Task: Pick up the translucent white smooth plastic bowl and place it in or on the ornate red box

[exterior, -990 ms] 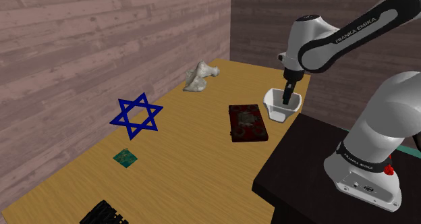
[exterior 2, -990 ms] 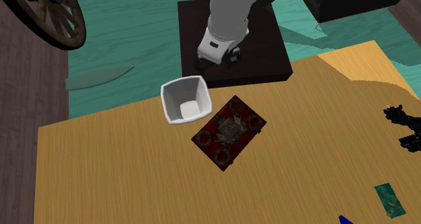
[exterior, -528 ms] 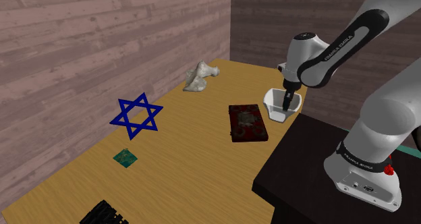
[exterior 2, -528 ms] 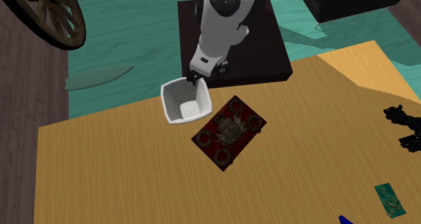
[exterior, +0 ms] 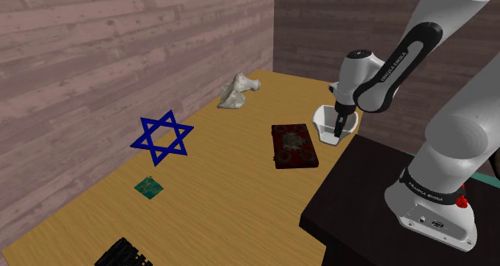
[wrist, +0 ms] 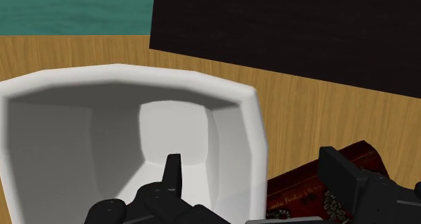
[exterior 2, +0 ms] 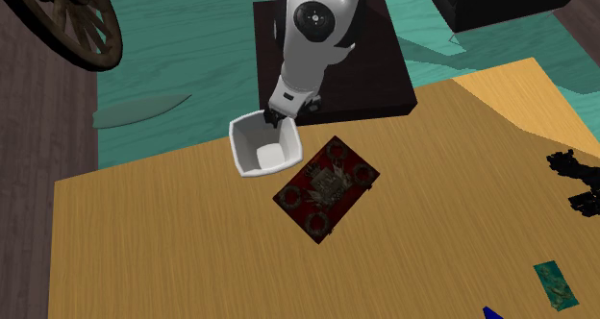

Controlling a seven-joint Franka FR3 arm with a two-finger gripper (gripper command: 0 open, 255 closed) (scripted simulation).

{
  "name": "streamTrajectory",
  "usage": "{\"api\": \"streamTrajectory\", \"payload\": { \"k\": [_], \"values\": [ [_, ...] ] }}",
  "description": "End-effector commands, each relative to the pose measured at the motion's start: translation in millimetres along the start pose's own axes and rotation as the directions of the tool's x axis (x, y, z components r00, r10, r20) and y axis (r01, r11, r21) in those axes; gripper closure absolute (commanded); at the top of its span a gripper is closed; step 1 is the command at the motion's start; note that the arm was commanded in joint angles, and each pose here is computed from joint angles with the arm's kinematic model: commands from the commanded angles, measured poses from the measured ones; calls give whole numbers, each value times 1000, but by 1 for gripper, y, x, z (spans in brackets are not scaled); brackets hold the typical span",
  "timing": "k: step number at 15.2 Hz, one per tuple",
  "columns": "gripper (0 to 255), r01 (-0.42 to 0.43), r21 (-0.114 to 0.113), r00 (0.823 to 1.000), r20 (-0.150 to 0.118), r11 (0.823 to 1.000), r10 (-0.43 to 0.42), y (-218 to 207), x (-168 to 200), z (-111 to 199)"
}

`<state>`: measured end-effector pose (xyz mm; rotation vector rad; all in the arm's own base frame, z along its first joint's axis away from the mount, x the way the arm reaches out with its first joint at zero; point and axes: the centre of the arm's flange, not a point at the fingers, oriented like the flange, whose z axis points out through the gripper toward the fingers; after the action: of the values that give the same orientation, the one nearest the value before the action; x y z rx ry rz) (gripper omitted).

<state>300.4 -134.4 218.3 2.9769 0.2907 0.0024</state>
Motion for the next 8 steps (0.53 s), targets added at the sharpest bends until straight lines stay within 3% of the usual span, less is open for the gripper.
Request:
{"api": "streamTrajectory", "payload": {
  "k": [1, 5, 6, 8],
  "values": [
    [0, 0, 0, 1000, 0, 1000, 0, 0, 0, 1],
    [0, 0, 0, 1000, 0, 1000, 0, 0, 0, 1],
    [255, 0, 0, 1000, 0, 1000, 0, 0, 0, 1],
    [255, 0, 0, 1000, 0, 1000, 0, 0, 0, 1]
  ]
}}
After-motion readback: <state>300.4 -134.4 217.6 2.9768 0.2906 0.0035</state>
